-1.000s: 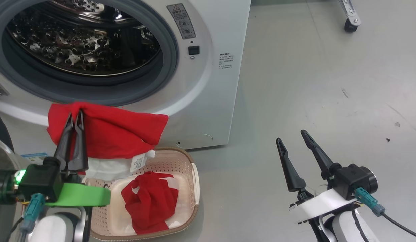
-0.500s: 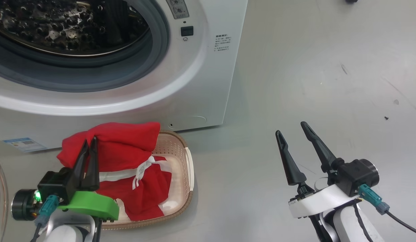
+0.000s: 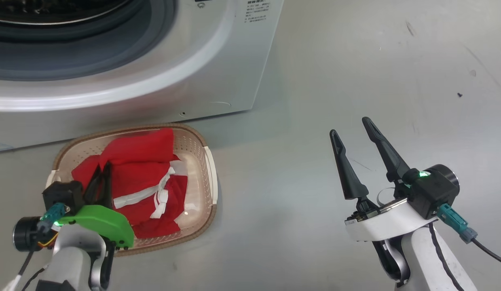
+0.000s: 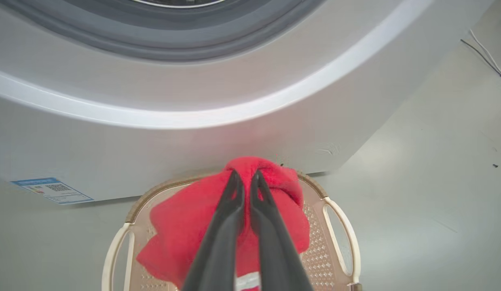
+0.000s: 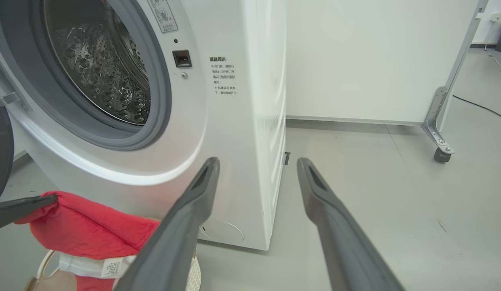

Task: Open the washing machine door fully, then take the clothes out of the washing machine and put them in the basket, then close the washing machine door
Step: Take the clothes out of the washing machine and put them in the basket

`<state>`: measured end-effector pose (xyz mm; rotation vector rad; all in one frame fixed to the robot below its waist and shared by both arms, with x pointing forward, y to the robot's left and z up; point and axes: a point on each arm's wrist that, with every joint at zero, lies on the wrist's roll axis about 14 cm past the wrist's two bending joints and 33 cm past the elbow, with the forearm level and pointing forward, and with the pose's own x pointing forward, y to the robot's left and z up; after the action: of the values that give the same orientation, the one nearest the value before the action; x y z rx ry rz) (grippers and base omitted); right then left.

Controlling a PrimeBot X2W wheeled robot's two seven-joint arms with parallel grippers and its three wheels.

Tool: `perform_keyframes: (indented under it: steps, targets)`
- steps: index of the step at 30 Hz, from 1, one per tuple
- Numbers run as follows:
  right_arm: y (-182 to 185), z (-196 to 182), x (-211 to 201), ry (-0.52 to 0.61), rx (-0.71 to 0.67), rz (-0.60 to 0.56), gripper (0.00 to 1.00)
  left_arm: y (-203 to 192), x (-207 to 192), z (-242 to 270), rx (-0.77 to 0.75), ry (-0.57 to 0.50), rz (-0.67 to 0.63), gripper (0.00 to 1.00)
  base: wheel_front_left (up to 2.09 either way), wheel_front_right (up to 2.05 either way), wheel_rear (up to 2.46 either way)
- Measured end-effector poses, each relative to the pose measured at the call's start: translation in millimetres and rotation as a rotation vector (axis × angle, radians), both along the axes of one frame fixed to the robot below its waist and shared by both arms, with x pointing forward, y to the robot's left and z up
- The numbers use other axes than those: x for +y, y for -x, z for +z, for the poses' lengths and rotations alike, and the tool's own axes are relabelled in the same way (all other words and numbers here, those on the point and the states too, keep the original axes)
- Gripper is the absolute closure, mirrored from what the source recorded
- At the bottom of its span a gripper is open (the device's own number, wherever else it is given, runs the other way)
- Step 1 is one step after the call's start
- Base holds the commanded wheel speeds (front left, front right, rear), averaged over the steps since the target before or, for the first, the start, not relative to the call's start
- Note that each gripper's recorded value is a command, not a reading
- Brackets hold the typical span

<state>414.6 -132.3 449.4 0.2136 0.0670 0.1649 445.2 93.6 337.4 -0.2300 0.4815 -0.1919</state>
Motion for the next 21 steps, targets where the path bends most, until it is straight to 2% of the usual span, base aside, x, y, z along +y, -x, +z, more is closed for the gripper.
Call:
perform_keyframes:
  steps: [6, 12, 21]
  targets:
    - [-11.9, -15.9, -5.8, 0.010, 0.030, -0.012, 0.00, -4.8, -6.2, -51.5, 0.166, 0.004, -0.020, 1.00, 0.00, 0.00, 0.00]
    - [-25.2, -37.3, -12.5, 0.023, 0.068, -0.025, 0.00, -12.2, -8.9, -102.2, 0.318, 0.029, 0.013, 1.00, 0.00, 0.00, 0.00]
    - [-38.2, -61.4, -10.8, 0.012, 0.110, -0.017, 0.00, 3.8, -14.9, -157.2, 0.498, 0.022, 0.019, 1.00, 0.00, 0.00, 0.00]
